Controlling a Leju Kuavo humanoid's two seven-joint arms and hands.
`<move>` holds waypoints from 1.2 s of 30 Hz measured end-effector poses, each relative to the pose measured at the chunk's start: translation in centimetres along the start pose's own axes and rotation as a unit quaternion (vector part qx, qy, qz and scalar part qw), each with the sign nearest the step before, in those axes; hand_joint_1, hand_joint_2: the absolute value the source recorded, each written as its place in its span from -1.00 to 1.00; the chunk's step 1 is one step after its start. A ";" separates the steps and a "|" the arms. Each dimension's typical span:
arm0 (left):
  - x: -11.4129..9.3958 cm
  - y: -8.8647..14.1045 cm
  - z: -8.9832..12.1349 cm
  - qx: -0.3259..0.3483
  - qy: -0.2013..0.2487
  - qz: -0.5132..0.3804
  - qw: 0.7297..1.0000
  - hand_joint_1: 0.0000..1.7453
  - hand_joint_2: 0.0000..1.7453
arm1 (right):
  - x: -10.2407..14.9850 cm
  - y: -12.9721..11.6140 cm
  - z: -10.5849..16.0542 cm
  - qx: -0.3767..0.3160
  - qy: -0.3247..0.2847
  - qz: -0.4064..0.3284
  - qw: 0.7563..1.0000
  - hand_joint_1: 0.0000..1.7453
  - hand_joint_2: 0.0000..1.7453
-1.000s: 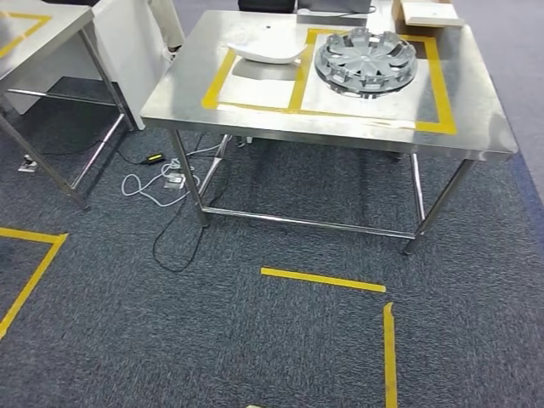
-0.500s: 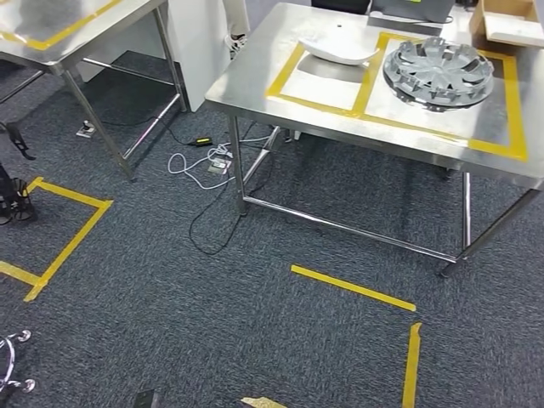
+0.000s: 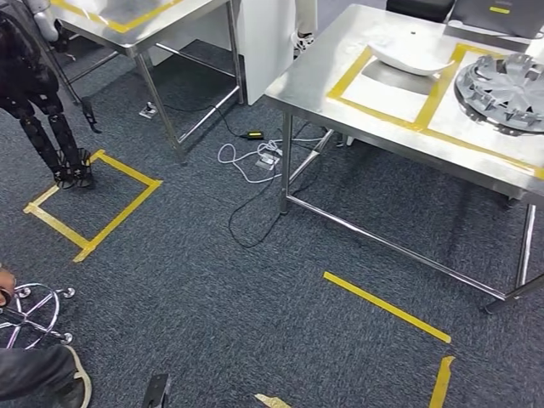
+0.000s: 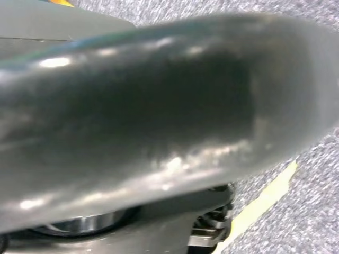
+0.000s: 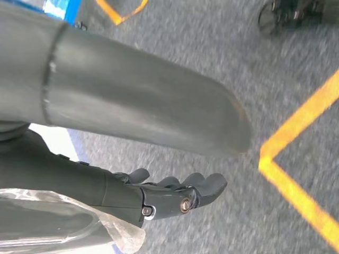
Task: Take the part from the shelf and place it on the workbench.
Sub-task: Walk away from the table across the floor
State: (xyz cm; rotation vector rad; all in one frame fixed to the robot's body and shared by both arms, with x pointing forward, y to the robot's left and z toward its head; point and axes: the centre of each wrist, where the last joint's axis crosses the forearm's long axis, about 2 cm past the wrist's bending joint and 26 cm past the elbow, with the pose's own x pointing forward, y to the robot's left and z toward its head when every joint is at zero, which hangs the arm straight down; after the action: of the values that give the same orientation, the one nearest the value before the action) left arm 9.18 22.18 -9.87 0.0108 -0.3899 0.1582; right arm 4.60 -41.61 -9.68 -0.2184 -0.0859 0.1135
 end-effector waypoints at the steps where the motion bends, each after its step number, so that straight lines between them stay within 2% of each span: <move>1: -0.1 0.0 0.0 -0.001 -0.002 0.000 1.000 -1.00 -1.00 | -0.2 -0.6 0.0 -0.005 0.002 -0.002 1.000 -1.00 -1.00; 8: -0.1 0.1 0.0 0.001 -0.010 -0.002 1.000 -1.00 -1.00 | -1.2 -3.2 0.2 -0.026 0.013 -0.008 1.000 -1.00 -1.00; 14: 0.1 0.7 -0.1 0.011 -0.024 -0.010 1.000 -1.00 -1.00 | -1.9 -6.8 0.6 -0.034 0.027 -0.014 0.999 -1.00 -1.00; 23: -0.8 2.0 -0.1 0.016 -0.017 -0.007 1.000 -1.00 -1.00 | -3.5 -10.6 1.3 -0.054 0.042 -0.012 0.998 -1.00 -1.00; 32: -2.6 4.0 0.2 0.061 -0.004 0.016 0.998 -1.00 -1.00 | -4.9 -14.0 2.3 -0.067 0.054 -0.006 0.996 -1.00 -1.00; 34: -3.0 4.3 0.3 0.074 -0.001 0.032 0.997 -1.00 -1.00 | -5.4 -14.1 2.4 -0.061 0.047 0.012 0.997 -1.00 -1.00; 36: -3.0 4.1 0.3 0.087 -0.005 0.057 0.995 -1.00 -1.00 | -6.2 -12.4 2.0 -0.045 0.038 0.055 0.997 -1.00 -1.00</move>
State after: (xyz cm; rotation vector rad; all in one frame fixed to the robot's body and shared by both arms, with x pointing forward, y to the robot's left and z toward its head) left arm 5.66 25.79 -10.82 0.1616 -0.3855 0.3052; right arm -0.50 -53.95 -5.47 -0.3172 -0.0039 0.2101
